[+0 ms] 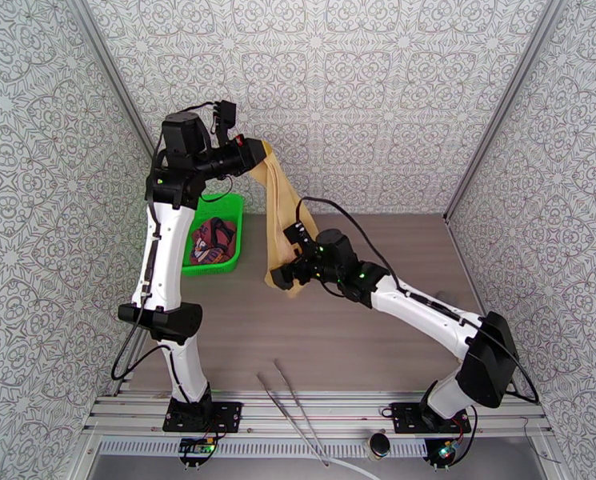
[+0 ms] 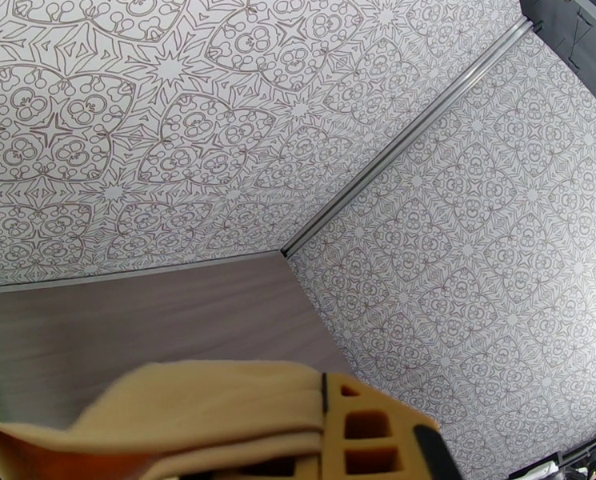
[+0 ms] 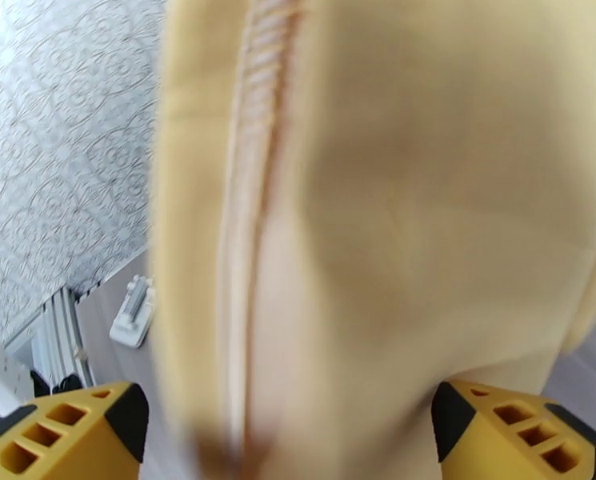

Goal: Fold and stack the mixed laundry pile

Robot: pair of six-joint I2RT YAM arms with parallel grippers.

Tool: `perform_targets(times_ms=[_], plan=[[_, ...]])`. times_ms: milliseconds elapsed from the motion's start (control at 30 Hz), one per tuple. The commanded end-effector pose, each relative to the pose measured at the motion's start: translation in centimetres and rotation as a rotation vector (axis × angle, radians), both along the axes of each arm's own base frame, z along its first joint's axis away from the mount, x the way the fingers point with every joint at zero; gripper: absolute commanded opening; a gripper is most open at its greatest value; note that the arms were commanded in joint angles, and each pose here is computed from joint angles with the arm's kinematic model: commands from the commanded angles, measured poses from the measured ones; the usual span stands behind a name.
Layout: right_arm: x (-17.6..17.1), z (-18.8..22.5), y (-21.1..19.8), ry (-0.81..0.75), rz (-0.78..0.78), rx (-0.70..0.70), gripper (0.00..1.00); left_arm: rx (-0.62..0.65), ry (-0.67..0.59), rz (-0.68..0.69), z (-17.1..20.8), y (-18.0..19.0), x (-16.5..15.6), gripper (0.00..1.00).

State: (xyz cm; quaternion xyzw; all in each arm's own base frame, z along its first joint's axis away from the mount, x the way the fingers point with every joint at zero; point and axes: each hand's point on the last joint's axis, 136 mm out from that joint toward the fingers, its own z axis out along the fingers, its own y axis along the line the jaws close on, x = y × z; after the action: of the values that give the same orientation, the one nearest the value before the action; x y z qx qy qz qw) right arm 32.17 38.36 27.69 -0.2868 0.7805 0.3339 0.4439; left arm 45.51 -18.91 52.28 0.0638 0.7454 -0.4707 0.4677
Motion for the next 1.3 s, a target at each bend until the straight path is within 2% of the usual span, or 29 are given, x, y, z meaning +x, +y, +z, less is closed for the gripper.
perform_targets(times_ms=[0,200,433,767,967,1267], plan=[[1.0,0.3,-1.2,0.015,-0.116,0.015,0.99,0.016,-0.048,0.013,1.3,0.1,-1.1,0.0],[1.2,-1.0,-0.7,0.035,-0.179,-0.02,0.99,0.028,-0.056,0.026,1.5,0.2,-1.6,0.0],[0.1,-0.6,0.6,-0.031,-0.297,-0.072,0.99,0.053,-0.024,0.1,1.0,0.9,-1.5,0.0],[2.2,2.6,3.4,-0.083,-0.464,0.074,0.99,0.102,0.07,0.366,0.1,2.7,-3.6,0.0],[1.6,4.5,6.0,-0.134,-0.515,0.109,0.99,0.12,0.069,0.438,-0.2,2.0,-4.8,0.0],[3.5,3.7,3.3,-0.127,-0.881,0.011,0.99,0.124,0.055,0.437,-0.5,0.2,-5.5,0.0]])
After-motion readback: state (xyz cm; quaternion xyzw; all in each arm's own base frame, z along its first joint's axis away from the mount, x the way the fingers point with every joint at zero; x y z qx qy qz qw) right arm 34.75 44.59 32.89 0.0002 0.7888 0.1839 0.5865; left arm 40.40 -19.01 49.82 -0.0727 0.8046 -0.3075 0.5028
